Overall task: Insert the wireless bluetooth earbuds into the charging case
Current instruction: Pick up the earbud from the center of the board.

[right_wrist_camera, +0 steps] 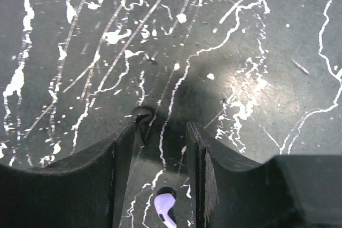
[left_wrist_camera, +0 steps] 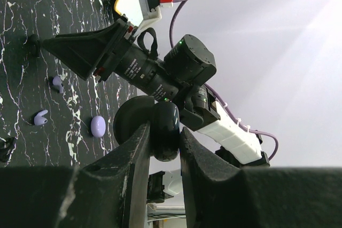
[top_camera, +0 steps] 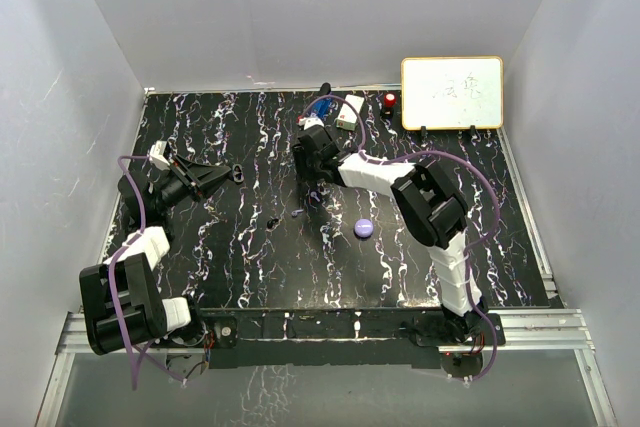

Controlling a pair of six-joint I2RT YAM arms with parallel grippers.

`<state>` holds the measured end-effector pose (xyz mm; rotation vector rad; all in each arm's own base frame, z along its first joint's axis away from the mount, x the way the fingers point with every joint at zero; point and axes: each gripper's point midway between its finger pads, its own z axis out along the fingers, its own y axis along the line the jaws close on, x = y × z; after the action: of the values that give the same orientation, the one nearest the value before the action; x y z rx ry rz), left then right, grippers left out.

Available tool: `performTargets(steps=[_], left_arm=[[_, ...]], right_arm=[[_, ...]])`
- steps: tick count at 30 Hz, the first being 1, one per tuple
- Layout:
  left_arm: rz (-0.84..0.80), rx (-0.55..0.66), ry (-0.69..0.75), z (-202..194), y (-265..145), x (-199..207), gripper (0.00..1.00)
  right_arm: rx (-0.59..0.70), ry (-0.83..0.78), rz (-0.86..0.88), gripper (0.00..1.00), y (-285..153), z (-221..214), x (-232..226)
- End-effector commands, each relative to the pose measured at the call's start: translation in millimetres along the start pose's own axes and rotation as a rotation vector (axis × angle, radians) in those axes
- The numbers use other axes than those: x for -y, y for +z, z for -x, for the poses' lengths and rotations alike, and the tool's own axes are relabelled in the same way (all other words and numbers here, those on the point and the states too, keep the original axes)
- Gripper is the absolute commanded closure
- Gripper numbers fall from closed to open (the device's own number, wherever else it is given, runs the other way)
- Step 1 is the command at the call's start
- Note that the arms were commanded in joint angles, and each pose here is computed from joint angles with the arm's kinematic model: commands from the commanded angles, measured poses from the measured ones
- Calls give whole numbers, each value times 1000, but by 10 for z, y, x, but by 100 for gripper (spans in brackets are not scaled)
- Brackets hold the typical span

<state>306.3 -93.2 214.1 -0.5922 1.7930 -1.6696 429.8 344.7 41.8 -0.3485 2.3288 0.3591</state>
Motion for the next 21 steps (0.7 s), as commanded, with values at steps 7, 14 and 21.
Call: performTargets(steps=[7,14,21], left_arm=[[-20,4,37,25,-14,99,100],[-20,4,39,29,-13,102,100],[-21,5,40,29,-16,104,100]], right_arm=[[77,-26,120,57,-84,352,-299],[57,-32,104,57,6,287,-273],[42,-47,84,57,87,227,-256]])
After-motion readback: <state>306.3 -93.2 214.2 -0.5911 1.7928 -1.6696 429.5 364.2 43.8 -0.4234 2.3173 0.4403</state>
